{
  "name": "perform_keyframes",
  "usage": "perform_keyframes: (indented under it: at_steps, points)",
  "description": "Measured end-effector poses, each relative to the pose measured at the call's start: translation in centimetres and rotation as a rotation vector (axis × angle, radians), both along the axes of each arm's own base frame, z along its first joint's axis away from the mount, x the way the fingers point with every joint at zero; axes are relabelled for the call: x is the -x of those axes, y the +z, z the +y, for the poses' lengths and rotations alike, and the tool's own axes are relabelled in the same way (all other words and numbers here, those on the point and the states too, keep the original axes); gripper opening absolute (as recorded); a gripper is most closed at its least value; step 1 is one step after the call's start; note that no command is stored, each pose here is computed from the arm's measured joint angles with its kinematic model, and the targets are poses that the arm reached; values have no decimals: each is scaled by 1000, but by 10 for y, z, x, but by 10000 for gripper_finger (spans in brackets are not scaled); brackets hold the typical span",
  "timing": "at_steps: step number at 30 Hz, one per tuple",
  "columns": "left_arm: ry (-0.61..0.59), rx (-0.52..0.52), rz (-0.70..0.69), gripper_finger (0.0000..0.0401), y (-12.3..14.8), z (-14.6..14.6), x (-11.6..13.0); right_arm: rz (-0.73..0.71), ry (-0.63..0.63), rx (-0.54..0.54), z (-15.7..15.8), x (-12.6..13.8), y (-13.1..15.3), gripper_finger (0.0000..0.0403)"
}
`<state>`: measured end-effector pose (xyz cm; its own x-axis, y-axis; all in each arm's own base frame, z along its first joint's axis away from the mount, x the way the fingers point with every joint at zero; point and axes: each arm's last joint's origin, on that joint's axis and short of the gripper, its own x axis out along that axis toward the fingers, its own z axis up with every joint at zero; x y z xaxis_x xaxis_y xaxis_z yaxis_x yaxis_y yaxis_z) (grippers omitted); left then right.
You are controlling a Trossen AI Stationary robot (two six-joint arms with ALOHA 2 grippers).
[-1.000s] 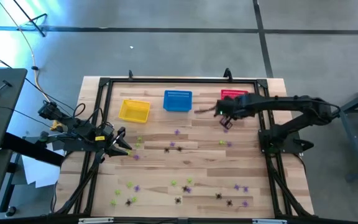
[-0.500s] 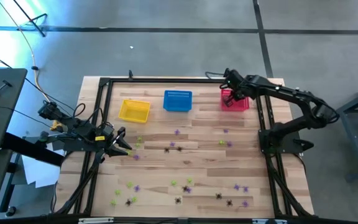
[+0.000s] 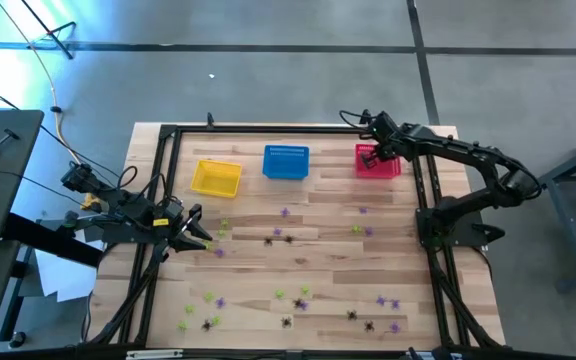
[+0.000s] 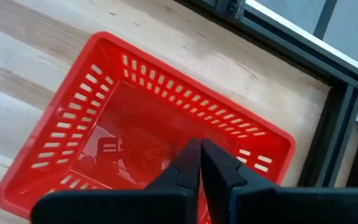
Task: Sort Halloween decoration
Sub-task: Put the black spider toy into the red bin, then put the purple spider toy into the blue bin
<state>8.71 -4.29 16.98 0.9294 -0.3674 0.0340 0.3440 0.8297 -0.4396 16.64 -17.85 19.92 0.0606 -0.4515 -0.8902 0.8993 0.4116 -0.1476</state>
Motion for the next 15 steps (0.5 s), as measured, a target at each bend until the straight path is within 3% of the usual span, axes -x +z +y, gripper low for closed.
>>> perform_keyframes:
  at_steps: [9, 15]
  points:
    - [0, 0, 0, 133, 0, 0, 0, -2, 4, 0, 0, 0, 1, 80]
    - [0, 0, 0, 133, 0, 0, 0, -34, 73, -163, 8, -7, 25, 93]
